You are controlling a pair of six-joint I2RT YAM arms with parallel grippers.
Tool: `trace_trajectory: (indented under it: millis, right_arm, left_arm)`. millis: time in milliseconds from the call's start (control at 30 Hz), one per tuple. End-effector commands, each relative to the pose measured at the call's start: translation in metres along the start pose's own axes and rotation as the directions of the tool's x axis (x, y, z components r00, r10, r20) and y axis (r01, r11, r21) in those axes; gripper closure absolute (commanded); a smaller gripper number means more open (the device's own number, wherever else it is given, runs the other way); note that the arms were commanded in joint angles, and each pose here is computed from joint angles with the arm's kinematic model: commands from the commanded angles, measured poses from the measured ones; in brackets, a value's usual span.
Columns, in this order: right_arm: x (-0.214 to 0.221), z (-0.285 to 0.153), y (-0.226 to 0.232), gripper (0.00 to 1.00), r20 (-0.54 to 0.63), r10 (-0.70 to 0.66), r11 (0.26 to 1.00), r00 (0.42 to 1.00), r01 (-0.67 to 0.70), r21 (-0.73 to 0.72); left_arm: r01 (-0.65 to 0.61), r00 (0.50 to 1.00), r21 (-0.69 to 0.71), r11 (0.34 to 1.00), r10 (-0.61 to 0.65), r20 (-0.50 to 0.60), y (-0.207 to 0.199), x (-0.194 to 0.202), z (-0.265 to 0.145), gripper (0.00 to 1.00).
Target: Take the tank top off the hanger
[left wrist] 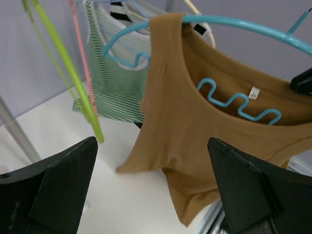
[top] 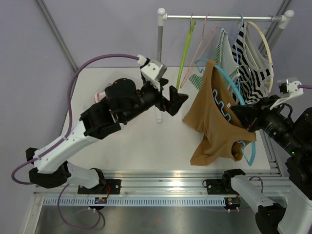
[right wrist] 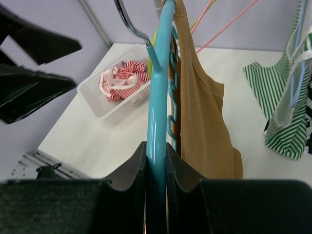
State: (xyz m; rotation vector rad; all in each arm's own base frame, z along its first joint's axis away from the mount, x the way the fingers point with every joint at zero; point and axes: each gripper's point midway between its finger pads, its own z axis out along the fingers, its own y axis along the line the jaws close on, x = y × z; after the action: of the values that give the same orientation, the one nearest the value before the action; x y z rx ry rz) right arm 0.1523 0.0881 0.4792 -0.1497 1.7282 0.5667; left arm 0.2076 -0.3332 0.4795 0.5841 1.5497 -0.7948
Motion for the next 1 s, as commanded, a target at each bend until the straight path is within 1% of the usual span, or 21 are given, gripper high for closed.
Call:
trace_trajectory:
  millis: [0,67,133,233,267,333,367,400,467,500,567,600,667,700,767,833,933,967]
  right_arm:
    - [0.001,-0.007,0.025,1.00,0.009,-0.012,0.990,1.000,0.013,-0.137]
    - [0.006,-0.013,0.034,1.00,0.000,-0.021,0.982,1.000,0.020,-0.186]
    - [0.009,-0.016,0.038,1.00,-0.006,-0.027,0.977,1.000,0.025,-0.212]
    - [0.012,-0.021,0.044,1.00,-0.008,-0.036,0.969,0.999,0.033,-0.244]
    - [0.012,-0.021,0.045,1.00,-0.011,-0.037,0.967,0.999,0.033,-0.251]
    - [0.012,-0.022,0.046,1.00,-0.009,-0.040,0.966,0.999,0.036,-0.257]
    - [0.013,-0.023,0.047,1.00,-0.007,-0.041,0.964,0.999,0.038,-0.263]
    - [0.013,-0.023,0.048,1.00,-0.006,-0.045,0.963,0.999,0.042,-0.267]
    - [0.015,-0.021,0.045,1.00,-0.010,-0.047,0.965,0.999,0.043,-0.258]
    - [0.016,-0.020,0.043,1.00,-0.013,-0.049,0.967,0.999,0.044,-0.251]
    - [0.021,-0.013,0.039,1.00,-0.027,-0.046,0.969,0.999,0.038,-0.244]
    - [0.022,-0.011,0.038,1.00,-0.032,-0.045,0.969,0.998,0.036,-0.244]
    - [0.027,-0.003,0.036,1.00,-0.049,-0.037,0.969,0.998,0.024,-0.246]
    - [0.029,-0.001,0.035,1.00,-0.056,-0.033,0.968,0.998,0.018,-0.250]
    - [0.034,0.004,0.035,1.00,-0.074,-0.029,0.964,0.997,0.008,-0.266]
    - [0.036,0.005,0.039,1.00,-0.075,-0.042,0.955,0.996,0.018,-0.296]
    - [0.043,0.006,0.042,1.00,-0.085,-0.062,0.942,0.994,0.031,-0.333]
    - [0.047,0.007,0.041,1.00,-0.095,-0.066,0.940,0.993,0.030,-0.339]
  left_arm:
    - [-0.102,0.983,0.009,0.995,0.100,0.156,-0.013,-0.039,0.020,0.01]
    - [-0.108,0.985,0.025,0.994,0.104,0.140,-0.021,-0.032,0.035,0.02]
    - [-0.109,0.986,0.037,0.993,0.103,0.131,-0.025,-0.027,0.045,0.06]
    - [-0.105,0.989,0.033,0.994,0.101,0.112,-0.026,-0.017,0.058,0.09]
    - [-0.103,0.989,0.028,0.994,0.099,0.110,-0.026,-0.016,0.060,0.15]
    - [-0.105,0.989,-0.008,0.994,0.105,0.101,-0.020,-0.011,0.065,0.23]
    - [-0.108,0.990,-0.030,0.994,0.111,0.093,-0.017,-0.008,0.068,0.37]
    - [-0.106,0.990,-0.068,0.992,0.112,0.089,-0.010,-0.008,0.069,0.46]
    - [-0.106,0.990,-0.101,0.989,0.115,0.085,-0.004,-0.006,0.069,0.60]
    - [-0.105,0.990,-0.114,0.988,0.115,0.084,-0.001,-0.006,0.067,0.71]
    - [-0.107,0.990,-0.118,0.987,0.117,0.080,0.000,-0.002,0.067,0.76]
    - [-0.101,0.990,-0.116,0.988,0.112,0.088,0.000,-0.003,0.066,0.83]
    - [-0.094,0.990,-0.127,0.987,0.106,0.093,0.003,-0.004,0.061,0.87]
    - [-0.091,0.990,-0.145,0.985,0.106,0.095,0.006,-0.005,0.060,0.95]
    - [-0.090,0.989,-0.171,0.981,0.108,0.098,0.012,-0.005,0.055,0.99]
    - [-0.081,0.988,-0.213,0.974,0.106,0.108,0.021,-0.008,0.049,1.00]
    - [-0.053,0.989,-0.352,0.934,0.099,0.113,0.046,-0.008,0.038,1.00]
    - [-0.019,0.989,-0.443,0.896,0.081,0.121,0.065,-0.007,0.029,1.00]
